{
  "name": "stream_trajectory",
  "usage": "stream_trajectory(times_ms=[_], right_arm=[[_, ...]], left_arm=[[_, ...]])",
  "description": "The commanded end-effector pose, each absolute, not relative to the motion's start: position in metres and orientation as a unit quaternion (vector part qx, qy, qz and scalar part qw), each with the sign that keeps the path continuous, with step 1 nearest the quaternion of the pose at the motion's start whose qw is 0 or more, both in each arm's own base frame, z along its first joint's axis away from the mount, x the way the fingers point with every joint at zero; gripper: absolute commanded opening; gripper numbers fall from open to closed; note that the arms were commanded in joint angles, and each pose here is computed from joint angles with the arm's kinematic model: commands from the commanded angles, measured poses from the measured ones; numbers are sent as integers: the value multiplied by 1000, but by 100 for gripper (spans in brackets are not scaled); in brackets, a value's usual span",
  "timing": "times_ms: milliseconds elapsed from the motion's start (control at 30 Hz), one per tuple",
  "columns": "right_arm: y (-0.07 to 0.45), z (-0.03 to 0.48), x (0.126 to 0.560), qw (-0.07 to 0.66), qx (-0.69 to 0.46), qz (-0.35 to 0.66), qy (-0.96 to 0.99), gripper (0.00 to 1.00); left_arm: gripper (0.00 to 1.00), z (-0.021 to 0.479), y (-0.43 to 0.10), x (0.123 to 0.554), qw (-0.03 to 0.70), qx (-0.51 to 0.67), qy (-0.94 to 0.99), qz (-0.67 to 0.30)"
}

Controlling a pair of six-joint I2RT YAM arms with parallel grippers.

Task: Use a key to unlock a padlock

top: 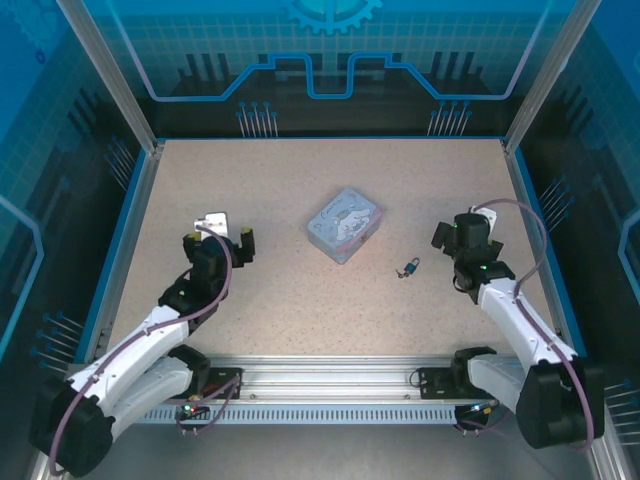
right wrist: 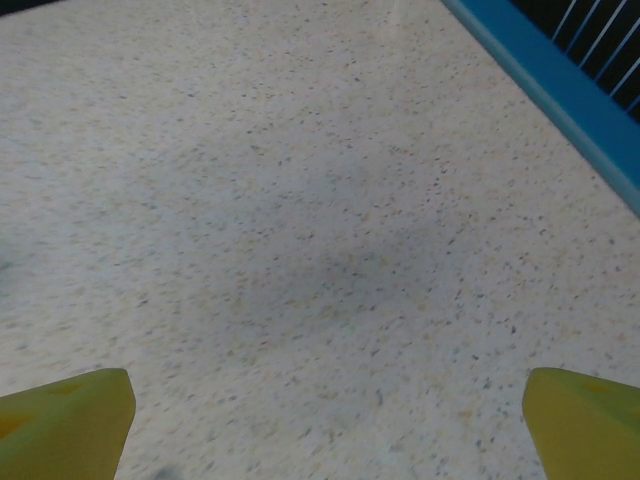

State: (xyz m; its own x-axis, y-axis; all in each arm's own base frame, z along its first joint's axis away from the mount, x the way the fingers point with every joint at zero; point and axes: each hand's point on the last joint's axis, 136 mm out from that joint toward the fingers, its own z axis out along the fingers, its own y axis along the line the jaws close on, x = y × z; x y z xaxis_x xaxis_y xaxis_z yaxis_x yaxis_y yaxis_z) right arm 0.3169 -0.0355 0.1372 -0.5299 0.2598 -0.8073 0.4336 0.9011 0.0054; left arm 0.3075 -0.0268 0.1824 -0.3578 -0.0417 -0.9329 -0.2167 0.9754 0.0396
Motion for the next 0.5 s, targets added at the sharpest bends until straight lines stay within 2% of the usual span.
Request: stream_trajectory(times_ms=[0,267,467], right_arm=[[-48,146,332,483,197,-184,833,100],[-42,116,357,477,154,-227,835,100],[-24,126,371,540,111,-175,816,100]], left_arm=[[99,184,-11,322,580,-80,806,84],[99,144,10,346,568,-98,810,107],[99,128,11,362,600,-95,789,89]])
